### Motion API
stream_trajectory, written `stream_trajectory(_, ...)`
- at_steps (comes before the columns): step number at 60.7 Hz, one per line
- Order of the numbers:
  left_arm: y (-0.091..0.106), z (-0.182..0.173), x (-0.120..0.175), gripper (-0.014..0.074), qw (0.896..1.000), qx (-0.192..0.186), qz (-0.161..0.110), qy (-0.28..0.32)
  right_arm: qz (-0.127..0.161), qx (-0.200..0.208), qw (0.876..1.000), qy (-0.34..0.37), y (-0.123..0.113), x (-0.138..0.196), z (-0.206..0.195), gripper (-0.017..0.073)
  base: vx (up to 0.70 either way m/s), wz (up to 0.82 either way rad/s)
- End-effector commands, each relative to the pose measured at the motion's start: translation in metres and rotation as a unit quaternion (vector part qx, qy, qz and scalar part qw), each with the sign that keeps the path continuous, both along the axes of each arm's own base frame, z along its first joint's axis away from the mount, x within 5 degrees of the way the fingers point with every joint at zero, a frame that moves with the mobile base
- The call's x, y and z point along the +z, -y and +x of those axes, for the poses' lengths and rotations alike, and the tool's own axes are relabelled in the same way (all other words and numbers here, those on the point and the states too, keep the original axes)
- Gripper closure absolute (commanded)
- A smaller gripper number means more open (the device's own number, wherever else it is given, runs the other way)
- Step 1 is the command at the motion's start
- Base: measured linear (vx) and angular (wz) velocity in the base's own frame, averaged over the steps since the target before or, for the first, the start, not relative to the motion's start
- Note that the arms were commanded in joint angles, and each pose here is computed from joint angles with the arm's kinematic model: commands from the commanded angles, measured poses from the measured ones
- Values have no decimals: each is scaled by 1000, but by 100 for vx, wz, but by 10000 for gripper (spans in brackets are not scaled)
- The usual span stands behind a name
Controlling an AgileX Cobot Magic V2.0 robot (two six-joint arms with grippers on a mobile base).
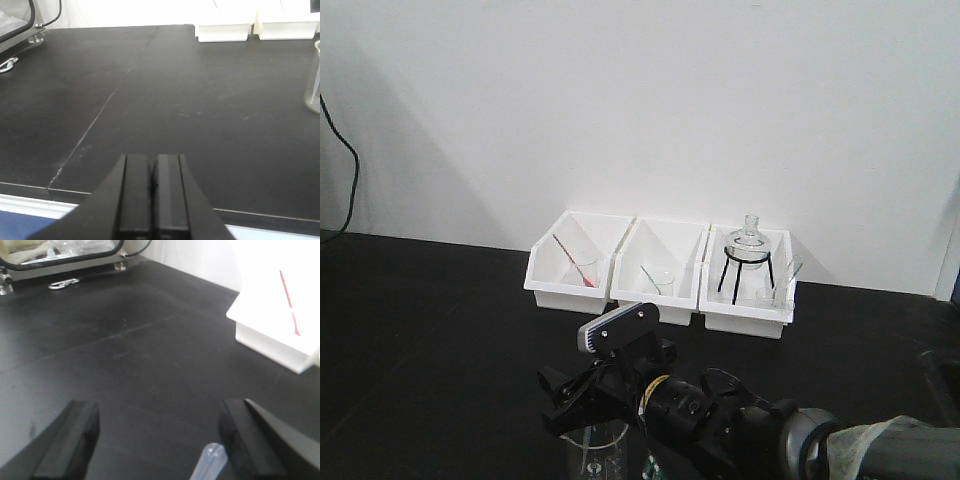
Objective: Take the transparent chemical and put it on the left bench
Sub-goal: 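Lower the right gripper with the pipette toward the empty glass beaker, then open the right gripper to drop the pipette into the beaker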
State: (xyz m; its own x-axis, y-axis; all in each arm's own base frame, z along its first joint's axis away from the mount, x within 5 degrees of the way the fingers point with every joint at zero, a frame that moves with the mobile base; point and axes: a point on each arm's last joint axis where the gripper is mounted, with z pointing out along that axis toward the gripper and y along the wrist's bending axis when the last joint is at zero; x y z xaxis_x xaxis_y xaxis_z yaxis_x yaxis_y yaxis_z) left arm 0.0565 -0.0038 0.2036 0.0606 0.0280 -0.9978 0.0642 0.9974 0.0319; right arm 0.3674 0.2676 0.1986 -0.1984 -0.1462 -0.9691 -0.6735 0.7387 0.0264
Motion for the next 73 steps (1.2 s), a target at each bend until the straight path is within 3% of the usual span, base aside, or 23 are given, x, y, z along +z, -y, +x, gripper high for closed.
stream_trajectory(1,0,-1,3,597,999,0,-7,40,53,-8,998,45,6,60,-6,-36,0,0)
stream_trajectory(6,0,-1,3,597,999,0,-7,40,21,-8,998,52,13,83,-18,-28,0,0)
stream_trajectory(14,0,-1,3,597,999,0,-7,40,18,6,996,90,35,116,-54,-24,0,0)
stream_trajectory(33,0,-1,3,597,999,0,-7,40,4,-12,997,81,109,126,-153,-24,0,0)
stream_trajectory(40,0,-1,3,597,999,0,-7,40,12,-14,996,92,127,126,-180,-24,0,0)
stream_trajectory(50,0,-1,3,597,999,0,-7,40,19,-12,995,102,141,120,-201,-24,0,0)
stream_trajectory(67,0,-1,3,597,999,0,-7,40,3,-21,996,84,150,107,-208,-20,0,0)
stream_trajectory(73,0,-1,3,597,999,0,-7,40,9,-41,996,77,162,110,-220,15,0,0)
